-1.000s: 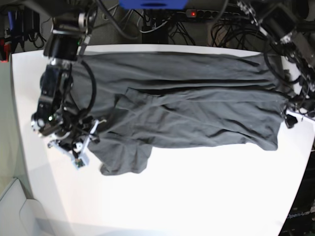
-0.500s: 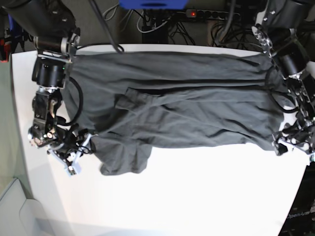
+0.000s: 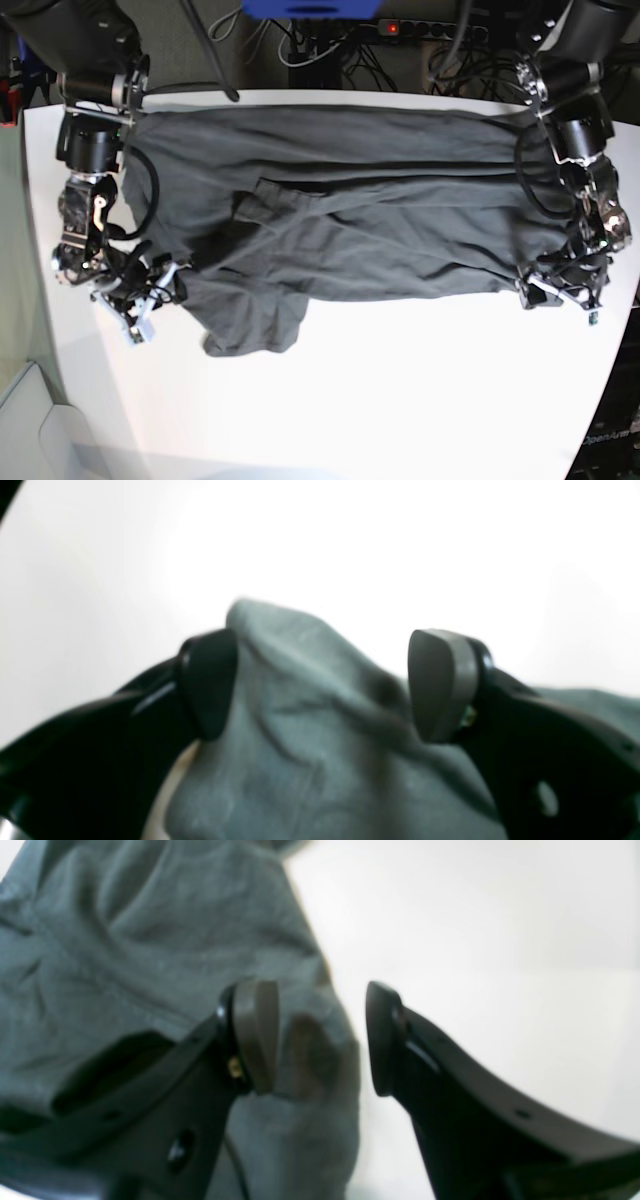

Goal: Layout the t-shirt on the table in an organized manner, then fold the t-shirt properly
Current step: 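Move both grippers to the hem corners and grasp them, then lift the hem with both grippers and fold it toward the collar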

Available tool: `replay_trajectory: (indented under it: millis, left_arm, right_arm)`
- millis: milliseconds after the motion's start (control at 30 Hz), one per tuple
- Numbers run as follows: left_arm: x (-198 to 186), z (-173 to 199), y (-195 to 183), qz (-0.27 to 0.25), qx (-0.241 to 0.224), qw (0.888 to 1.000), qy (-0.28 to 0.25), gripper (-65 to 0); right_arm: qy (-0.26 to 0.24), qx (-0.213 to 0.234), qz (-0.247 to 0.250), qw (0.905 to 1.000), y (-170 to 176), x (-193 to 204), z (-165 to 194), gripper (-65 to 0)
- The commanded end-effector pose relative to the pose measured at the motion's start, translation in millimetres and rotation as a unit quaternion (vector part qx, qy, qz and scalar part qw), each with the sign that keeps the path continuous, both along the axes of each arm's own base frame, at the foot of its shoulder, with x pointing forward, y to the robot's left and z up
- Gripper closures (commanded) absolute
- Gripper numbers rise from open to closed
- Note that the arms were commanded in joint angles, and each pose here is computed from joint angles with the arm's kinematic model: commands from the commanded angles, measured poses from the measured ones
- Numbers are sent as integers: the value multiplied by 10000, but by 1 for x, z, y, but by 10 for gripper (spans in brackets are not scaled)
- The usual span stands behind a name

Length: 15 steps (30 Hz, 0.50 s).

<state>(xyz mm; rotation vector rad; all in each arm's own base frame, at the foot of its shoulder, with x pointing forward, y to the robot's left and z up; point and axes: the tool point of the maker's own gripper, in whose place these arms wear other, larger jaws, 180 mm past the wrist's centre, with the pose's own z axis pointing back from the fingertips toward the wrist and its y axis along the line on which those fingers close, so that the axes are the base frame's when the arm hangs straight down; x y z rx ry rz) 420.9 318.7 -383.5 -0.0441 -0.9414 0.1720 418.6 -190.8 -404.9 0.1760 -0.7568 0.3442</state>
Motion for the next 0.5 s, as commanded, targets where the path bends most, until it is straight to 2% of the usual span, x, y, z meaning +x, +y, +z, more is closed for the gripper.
replay_trajectory:
  millis: [0,167,300,467]
  left_arm:
    - [17,29,9,53,72,9989,-466,-516]
    - [13,11,9,139,-65,9991,-388,-516]
    - [13,1,21,596,-101,9974,-399,-516]
    - [19,-6,22,736,-236,9963,-383,-516]
  right_arm:
    - [-300,32,-22,9995,-4,13,18,-291]
    - [-99,137,-42,9998,-1,3,1,-291]
    - [24,344,-108,9993,0,-4,-18,-291]
    - [214,472,-157,9985,2,-12,-33,-291]
